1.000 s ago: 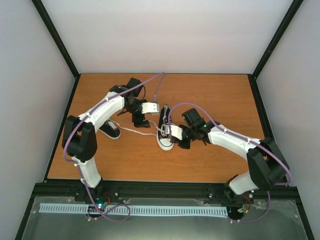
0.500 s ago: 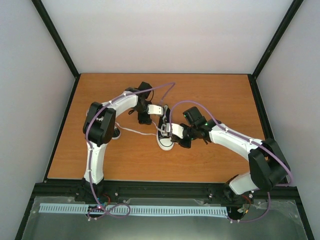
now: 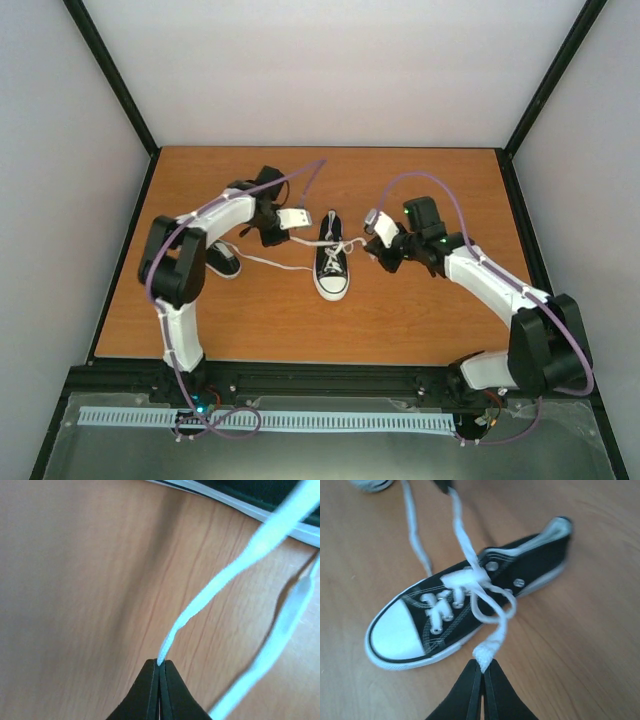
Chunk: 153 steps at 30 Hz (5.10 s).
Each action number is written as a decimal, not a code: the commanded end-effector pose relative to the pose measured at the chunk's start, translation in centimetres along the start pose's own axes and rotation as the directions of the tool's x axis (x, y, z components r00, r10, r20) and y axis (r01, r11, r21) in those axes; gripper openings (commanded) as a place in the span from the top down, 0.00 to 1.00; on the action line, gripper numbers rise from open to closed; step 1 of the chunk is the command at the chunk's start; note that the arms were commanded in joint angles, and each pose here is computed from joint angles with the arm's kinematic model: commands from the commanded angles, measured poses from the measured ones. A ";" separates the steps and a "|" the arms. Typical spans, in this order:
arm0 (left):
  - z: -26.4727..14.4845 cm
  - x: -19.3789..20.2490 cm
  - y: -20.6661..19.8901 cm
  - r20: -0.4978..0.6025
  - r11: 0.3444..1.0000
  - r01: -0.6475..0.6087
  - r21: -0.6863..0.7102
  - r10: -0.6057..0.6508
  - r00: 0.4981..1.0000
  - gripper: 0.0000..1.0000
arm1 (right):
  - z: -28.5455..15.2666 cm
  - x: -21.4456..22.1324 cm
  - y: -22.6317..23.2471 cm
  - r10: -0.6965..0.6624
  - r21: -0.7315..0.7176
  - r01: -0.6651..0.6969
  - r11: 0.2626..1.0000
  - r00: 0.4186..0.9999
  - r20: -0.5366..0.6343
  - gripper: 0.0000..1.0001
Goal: Tie the shoes
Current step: Tie the shoelace on the shoe, then wrap the shoelace around the shoelace.
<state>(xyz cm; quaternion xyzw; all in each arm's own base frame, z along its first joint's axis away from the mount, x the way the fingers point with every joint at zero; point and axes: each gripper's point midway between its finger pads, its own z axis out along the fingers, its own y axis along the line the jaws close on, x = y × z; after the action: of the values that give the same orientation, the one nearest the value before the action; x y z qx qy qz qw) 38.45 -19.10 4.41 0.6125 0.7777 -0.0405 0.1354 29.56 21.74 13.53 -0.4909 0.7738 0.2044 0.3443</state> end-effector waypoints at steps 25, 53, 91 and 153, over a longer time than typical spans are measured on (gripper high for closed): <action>-6.8 16.3 2.3 -0.091 0.802 0.444 -0.398 -0.517 0.851 0.99 | -5.9 14.5 -12.5 0.875 0.077 -0.935 0.346 0.351 0.333 0.97; -12.4 6.4 -1.4 0.299 0.865 0.502 -0.005 -0.478 0.826 0.99 | -1.9 9.3 -7.5 0.774 0.201 -0.766 0.611 0.631 0.052 0.97; -28.7 -3.6 -6.0 0.673 0.941 0.227 0.252 -0.339 0.658 0.99 | 6.5 -11.3 2.1 -0.371 -0.133 0.438 0.889 0.860 0.352 0.82; -11.1 -12.5 -4.3 0.643 0.955 -0.146 0.257 -0.057 0.763 0.58 | 5.9 -9.5 -0.7 -0.278 -0.153 0.349 0.925 0.892 0.356 0.94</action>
<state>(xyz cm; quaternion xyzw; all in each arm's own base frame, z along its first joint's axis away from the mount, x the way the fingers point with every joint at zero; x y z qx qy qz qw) 35.41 -28.35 17.08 0.5831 0.6766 -0.3388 0.2958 35.05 31.12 14.77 -0.5936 0.6152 0.3080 0.4175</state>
